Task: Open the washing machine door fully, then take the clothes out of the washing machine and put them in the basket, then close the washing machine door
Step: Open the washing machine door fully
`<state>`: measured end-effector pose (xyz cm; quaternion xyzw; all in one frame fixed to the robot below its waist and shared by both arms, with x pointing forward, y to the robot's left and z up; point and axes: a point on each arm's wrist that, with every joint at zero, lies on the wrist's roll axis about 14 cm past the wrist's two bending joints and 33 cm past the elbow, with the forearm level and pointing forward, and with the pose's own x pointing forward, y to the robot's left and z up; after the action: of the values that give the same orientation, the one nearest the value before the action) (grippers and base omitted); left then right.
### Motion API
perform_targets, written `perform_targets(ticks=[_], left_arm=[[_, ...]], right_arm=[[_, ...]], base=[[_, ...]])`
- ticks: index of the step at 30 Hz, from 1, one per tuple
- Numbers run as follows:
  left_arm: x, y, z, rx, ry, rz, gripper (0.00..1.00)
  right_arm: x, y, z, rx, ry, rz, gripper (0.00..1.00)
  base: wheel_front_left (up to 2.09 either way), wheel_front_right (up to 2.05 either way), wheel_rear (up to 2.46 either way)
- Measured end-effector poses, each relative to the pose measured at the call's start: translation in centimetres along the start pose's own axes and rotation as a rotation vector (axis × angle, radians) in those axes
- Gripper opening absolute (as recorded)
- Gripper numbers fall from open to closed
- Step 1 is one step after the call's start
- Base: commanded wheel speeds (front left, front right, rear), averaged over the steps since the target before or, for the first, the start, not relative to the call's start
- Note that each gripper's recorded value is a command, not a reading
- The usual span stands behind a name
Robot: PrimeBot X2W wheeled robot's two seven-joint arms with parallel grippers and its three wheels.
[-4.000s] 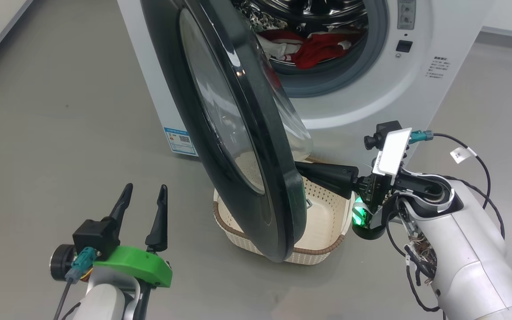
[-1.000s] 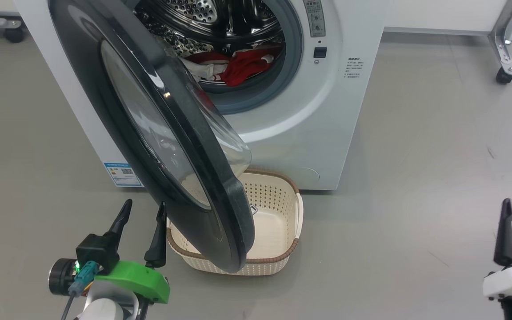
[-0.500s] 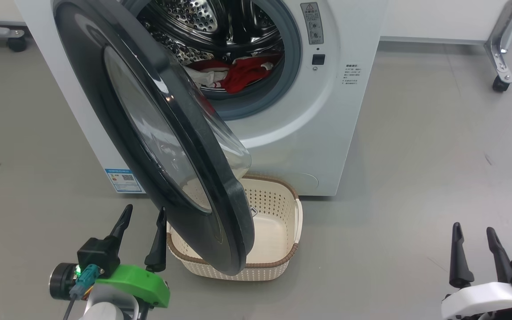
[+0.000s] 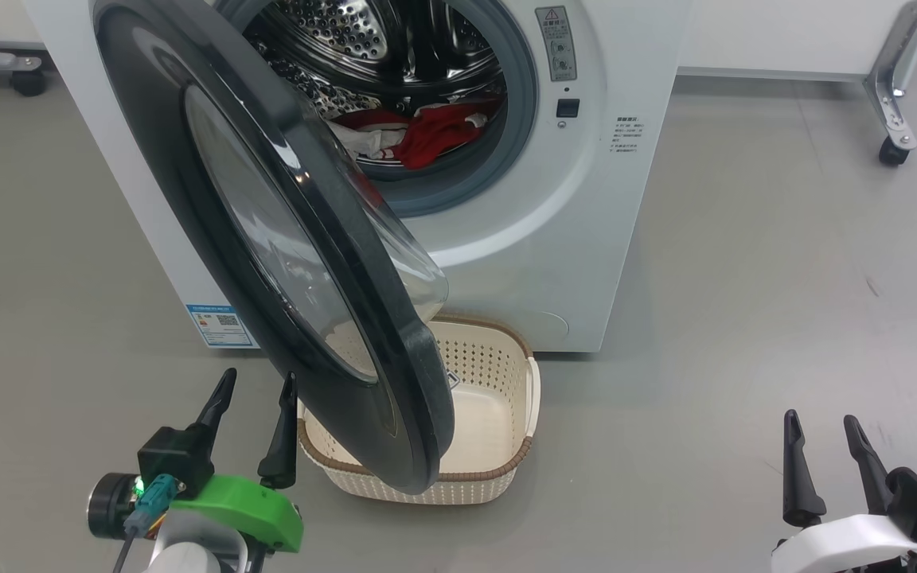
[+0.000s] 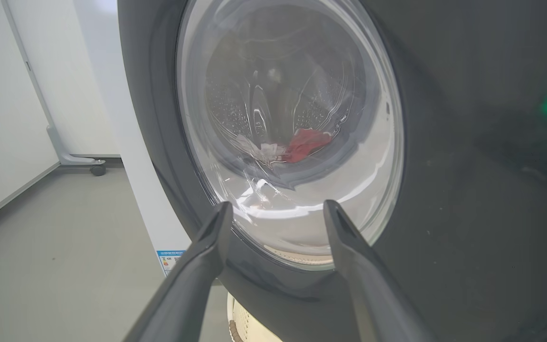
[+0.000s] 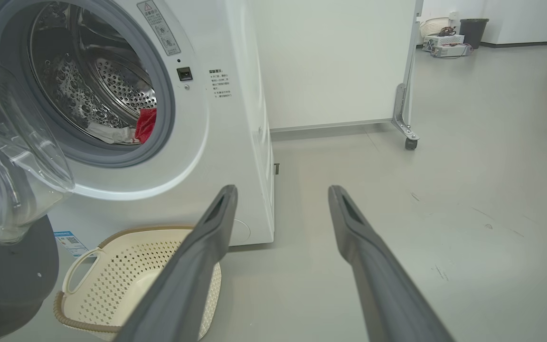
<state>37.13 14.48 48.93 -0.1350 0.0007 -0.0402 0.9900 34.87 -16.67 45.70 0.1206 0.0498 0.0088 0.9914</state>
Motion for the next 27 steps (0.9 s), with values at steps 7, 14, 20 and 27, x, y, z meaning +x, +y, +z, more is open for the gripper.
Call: perform_targets(ticks=[7, 14, 20, 27], left_arm=[[0.01, -0.06, -0.01, 0.0, 0.0, -0.002, 1.0], [0.02, -0.06, -0.05, 0.0, 0.002, -0.001, 1.0], [0.04, -0.05, -0.15, 0.005, 0.005, -0.002, 0.0], [0.12, 0.21, -0.09, 0.014, 0.003, 0.005, 0.0]], right_arm=[[-0.07, 0.15, 0.05, -0.002, -0.004, -0.002, 1.0], [-0.07, 0.08, 0.11, -0.003, -0.008, -0.008, 1.0], [-0.05, 0.06, 0.05, -0.002, -0.007, -0.011, 1.0], [-0.02, -0.1, -0.01, -0.004, -0.006, -0.018, 1.0]], base=[[0.0, 0.0, 0.0], [0.0, 0.0, 0.0], [0.0, 0.0, 0.0], [0.0, 0.0, 0.0]])
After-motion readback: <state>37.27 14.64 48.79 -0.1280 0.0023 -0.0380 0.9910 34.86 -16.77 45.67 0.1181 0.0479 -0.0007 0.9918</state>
